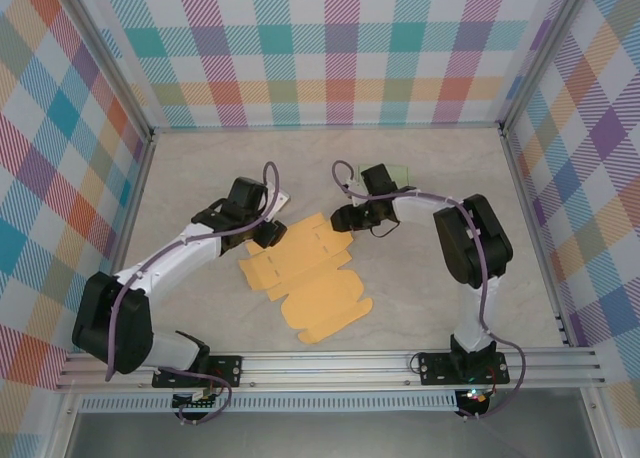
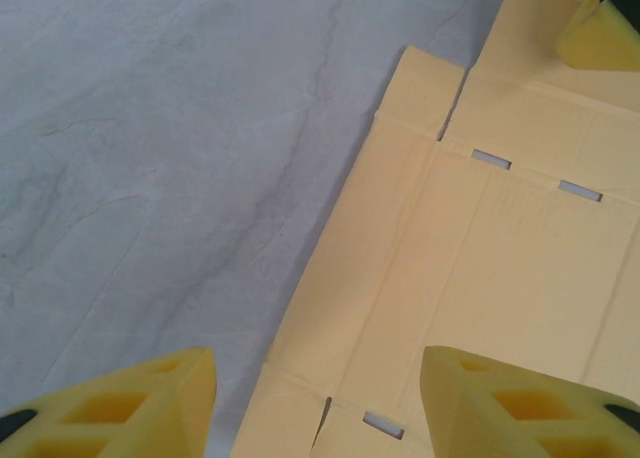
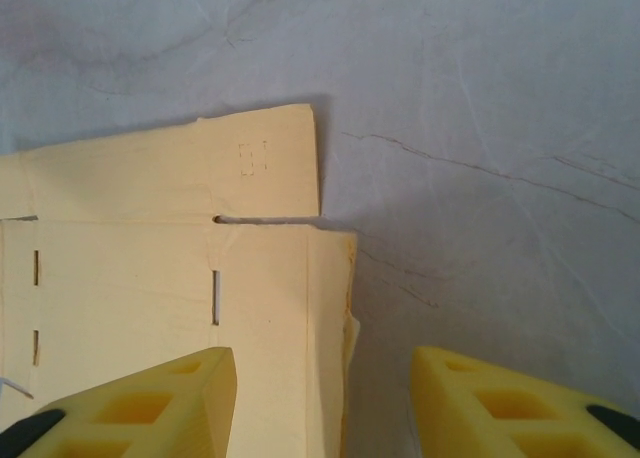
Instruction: Fold the paper box
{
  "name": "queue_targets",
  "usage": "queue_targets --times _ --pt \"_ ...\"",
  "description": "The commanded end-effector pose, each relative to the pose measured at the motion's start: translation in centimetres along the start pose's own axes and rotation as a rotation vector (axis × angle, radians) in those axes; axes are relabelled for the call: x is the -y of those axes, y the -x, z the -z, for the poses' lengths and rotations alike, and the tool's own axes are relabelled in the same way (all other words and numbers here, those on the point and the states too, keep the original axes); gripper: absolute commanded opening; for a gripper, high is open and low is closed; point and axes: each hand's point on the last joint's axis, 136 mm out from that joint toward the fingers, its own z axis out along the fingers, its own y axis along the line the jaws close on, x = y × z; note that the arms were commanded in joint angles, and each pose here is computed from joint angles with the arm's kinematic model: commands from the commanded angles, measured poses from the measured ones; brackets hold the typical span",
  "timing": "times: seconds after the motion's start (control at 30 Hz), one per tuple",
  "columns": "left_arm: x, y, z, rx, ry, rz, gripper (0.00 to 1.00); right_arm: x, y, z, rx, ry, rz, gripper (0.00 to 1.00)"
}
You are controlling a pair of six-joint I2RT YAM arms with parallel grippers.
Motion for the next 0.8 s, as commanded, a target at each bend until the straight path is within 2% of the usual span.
queue_targets --times 0.0,0.17,0.27,0.33,0.43,0.57,0.77 --pt "0.1 -0.8 -0.4 -0.03 -0.044 0.034 0.61 -0.7 0.4 -0.7 -0.022 0.013 0.049 0.43" --pt "-0.3 -1.2 -0.9 -0.054 -0.052 0.046 0.71 -0.7 0.4 -1.1 -0.043 -0.007 0.089 0.21" --pt "-0.5 -1.5 -1.1 -0.064 -0.058 0.046 0.84 -1.3 1.1 -0.4 -0.014 -0.012 0.146 0.0" --pt "-0.7 -1.6 -1.3 -0.067 -0.064 0.043 0.93 -2.1 1.7 0.4 0.023 -0.013 0.213 0.0" --pt "-1.4 -1.6 -1.6 -0.077 -0.082 0.038 1.0 -3.5 2.8 2.0 0.109 -0.017 0.342 0.0" --pt "-1.7 -0.9 -1.6 -0.071 -0.175 0.043 0.98 -5.5 4.2 4.6 0.251 -0.002 0.483 0.0" --pt "-0.8 0.7 -0.6 -0.008 -0.338 0.058 0.77 -6.5 5.2 6.2 0.312 -0.006 0.526 0.0"
